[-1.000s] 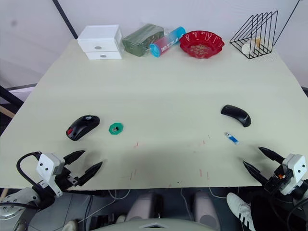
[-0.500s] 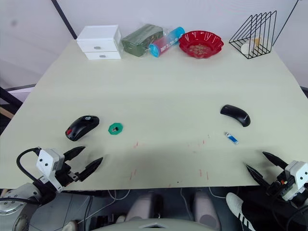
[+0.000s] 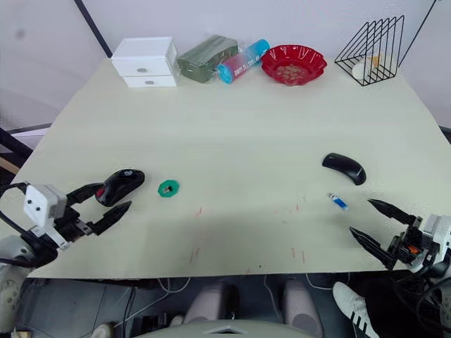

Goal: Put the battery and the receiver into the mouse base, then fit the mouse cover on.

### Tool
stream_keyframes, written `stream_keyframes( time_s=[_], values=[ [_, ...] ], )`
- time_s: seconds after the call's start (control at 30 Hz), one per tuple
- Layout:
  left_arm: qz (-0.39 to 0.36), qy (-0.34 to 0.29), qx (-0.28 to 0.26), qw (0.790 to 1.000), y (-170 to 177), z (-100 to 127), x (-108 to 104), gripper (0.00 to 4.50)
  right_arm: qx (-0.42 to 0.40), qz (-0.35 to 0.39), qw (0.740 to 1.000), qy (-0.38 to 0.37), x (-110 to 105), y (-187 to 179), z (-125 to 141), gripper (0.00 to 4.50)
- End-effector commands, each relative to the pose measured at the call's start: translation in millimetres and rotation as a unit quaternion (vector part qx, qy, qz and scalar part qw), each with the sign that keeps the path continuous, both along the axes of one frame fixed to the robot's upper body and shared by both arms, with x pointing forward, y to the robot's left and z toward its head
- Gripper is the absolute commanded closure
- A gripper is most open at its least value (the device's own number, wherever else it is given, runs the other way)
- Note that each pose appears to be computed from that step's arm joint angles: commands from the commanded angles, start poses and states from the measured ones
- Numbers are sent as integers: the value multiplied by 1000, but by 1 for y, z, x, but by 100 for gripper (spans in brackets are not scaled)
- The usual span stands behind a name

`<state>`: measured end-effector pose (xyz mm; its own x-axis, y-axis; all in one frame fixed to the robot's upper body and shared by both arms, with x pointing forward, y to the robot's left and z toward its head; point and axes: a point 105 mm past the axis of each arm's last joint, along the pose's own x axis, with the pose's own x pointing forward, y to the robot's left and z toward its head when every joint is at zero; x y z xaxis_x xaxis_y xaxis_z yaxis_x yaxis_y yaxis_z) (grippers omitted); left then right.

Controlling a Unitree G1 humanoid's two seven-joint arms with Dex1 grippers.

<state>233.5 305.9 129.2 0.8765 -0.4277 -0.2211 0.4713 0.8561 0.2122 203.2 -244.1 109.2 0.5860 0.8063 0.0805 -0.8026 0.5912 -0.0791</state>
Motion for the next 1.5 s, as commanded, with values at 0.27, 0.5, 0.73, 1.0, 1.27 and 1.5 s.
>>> stream_keyframes(
  time_s=[0.27,0.5,0.73,1.0,1.27,1.5],
  values=[
    [9,3,13,1000,39,16,7,5,1,129,991,-33,3,33,29,0],
    [2,36,-12,999,62,18,27,5,-2,133,990,-50,15,41,32,0],
    [-62,72,21,995,54,12,53,5,5,137,989,-63,16,51,41,0],
    [-95,112,73,987,59,4,61,5,3,145,988,-62,10,57,46,0],
    [-77,120,70,987,60,-11,71,5,-1,143,987,-66,9,59,50,0],
    [-93,120,54,987,47,-11,84,5,3,149,987,-64,11,60,52,0]
  ],
)
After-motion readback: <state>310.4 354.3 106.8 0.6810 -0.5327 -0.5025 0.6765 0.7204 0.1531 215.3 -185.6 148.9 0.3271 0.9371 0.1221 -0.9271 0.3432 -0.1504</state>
